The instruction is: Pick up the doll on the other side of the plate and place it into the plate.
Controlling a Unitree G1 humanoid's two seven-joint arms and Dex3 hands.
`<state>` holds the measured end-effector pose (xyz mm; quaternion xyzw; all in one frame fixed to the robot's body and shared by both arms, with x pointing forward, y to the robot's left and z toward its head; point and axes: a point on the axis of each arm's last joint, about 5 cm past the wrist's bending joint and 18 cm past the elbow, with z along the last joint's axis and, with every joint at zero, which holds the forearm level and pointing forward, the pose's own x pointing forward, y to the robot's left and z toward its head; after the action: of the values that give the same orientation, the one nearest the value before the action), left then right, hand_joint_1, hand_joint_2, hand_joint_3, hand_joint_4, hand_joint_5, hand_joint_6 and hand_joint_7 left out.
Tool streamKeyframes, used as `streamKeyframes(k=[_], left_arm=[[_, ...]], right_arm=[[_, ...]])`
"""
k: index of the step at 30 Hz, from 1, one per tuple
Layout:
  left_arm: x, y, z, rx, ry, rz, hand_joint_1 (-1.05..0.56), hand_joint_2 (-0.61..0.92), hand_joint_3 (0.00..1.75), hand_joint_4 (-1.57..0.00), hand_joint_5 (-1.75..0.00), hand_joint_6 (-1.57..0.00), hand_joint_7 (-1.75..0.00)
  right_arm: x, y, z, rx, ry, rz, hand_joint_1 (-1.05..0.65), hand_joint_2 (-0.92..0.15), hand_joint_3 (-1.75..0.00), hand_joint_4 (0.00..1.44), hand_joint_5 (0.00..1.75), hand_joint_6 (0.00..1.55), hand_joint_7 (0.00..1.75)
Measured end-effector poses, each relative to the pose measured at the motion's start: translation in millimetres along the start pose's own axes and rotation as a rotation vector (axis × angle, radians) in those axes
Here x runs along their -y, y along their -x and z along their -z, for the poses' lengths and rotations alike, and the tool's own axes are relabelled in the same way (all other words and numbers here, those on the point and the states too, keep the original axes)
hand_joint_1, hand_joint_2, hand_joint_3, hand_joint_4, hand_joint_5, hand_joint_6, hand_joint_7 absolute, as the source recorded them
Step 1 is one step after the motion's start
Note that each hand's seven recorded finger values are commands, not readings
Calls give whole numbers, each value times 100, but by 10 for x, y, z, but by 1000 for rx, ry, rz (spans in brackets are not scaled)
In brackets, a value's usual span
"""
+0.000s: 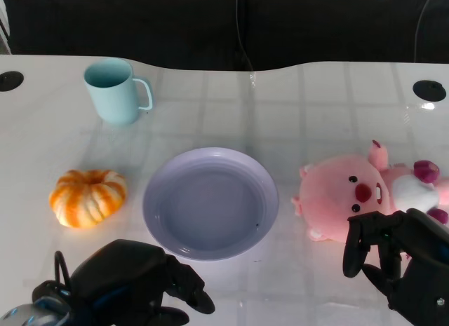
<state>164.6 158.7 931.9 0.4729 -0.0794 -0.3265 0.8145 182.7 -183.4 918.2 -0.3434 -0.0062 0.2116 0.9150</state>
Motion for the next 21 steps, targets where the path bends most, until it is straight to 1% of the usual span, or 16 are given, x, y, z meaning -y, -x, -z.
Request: streamKeyframes(k=[3, 6, 21], left_arm=[[0, 0, 0, -1, 0, 0, -23, 92, 27, -75, -125, -109, -2], [0, 0, 0, -1, 0, 0, -23, 92, 27, -75, -125, -109, -3], [0, 0, 0, 0, 0, 0, -22, 92, 26, -77, -125, -110, -3]], right_arm=[[0, 0, -1, 2, 0, 0, 2, -42, -124, 80, 169, 81, 130], [0, 0, -1, 2, 1, 0, 1, -42, -124, 80, 173, 80, 131], [4, -5, -6, 5, 4, 1, 0, -43, -123, 79, 171, 80, 130]])
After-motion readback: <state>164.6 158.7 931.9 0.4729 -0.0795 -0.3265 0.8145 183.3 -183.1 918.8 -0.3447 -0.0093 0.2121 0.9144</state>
